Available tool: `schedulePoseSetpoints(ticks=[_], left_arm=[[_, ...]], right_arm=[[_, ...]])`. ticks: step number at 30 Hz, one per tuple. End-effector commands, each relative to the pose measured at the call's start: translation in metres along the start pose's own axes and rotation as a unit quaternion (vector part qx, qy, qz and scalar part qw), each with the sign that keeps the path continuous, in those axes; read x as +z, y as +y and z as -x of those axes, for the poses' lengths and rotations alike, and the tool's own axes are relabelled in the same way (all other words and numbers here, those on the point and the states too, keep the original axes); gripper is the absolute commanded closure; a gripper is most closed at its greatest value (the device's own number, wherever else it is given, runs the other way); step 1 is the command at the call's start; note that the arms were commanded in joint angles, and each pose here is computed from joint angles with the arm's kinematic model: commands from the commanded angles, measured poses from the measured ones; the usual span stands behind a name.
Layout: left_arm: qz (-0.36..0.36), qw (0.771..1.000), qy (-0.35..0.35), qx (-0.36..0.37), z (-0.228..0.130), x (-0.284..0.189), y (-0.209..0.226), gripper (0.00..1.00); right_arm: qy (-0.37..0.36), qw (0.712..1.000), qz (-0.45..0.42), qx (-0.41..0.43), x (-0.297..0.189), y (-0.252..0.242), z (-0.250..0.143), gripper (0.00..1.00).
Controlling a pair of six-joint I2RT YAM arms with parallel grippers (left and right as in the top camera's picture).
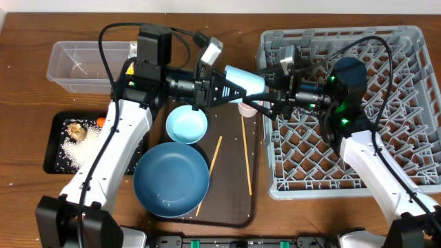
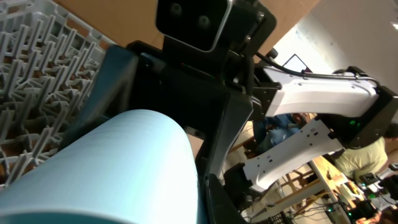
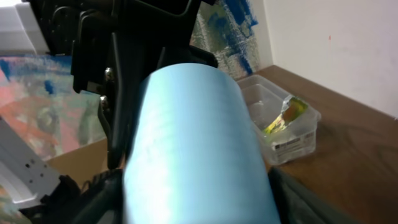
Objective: Sort waste into correct bins and load items into the dishwasher rack
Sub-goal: 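Carry the blue cup with the right gripper and place it in the rack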
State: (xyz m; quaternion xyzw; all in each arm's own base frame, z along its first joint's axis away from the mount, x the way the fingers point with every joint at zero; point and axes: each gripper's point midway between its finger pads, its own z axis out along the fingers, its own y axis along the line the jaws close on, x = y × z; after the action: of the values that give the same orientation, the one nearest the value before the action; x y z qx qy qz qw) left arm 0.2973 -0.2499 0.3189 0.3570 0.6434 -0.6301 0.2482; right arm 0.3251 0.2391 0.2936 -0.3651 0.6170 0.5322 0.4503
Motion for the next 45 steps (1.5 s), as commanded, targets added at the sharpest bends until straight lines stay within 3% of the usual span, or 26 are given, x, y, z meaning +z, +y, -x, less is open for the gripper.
schedulePoseSetpoints(ticks=[1,7,13,17,29,37,45], left_arm=[[-0.014,1.000,0.001,0.006,0.002,0.001,-0.004,0.93],[-0.014,1.000,0.001,0.007,0.002,0.001,-0.004,0.93],[-0.014,1.000,0.001,0.007,0.002,0.001,-0.004,0.67],[-0.013,1.000,0.001,0.007,0.002,0.001,-0.003,0.59],[0.015,0.999,-0.015,0.029,0.012,-0.011,0.007,0.58],[0.169,0.985,-0.020,-0.015,0.006,-0.023,0.061,0.59],[0.354,0.931,0.008,-0.088,-0.025,-0.055,0.116,0.59]], right_arm=[[-0.002,1.000,-0.002,-0.005,0.004,-0.001,0.003,0.40],[-0.002,1.000,-0.002,-0.005,0.004,-0.001,0.003,0.48],[-0.003,1.000,-0.007,-0.004,0.001,-0.004,0.004,0.53],[-0.005,1.000,-0.015,-0.003,-0.005,-0.009,0.005,0.53],[-0.013,0.999,-0.034,0.001,-0.028,-0.023,0.010,0.51],[-0.028,0.996,-0.073,0.035,-0.054,-0.043,0.015,0.51],[-0.054,0.977,-0.179,0.101,-0.084,-0.085,0.013,0.54]])
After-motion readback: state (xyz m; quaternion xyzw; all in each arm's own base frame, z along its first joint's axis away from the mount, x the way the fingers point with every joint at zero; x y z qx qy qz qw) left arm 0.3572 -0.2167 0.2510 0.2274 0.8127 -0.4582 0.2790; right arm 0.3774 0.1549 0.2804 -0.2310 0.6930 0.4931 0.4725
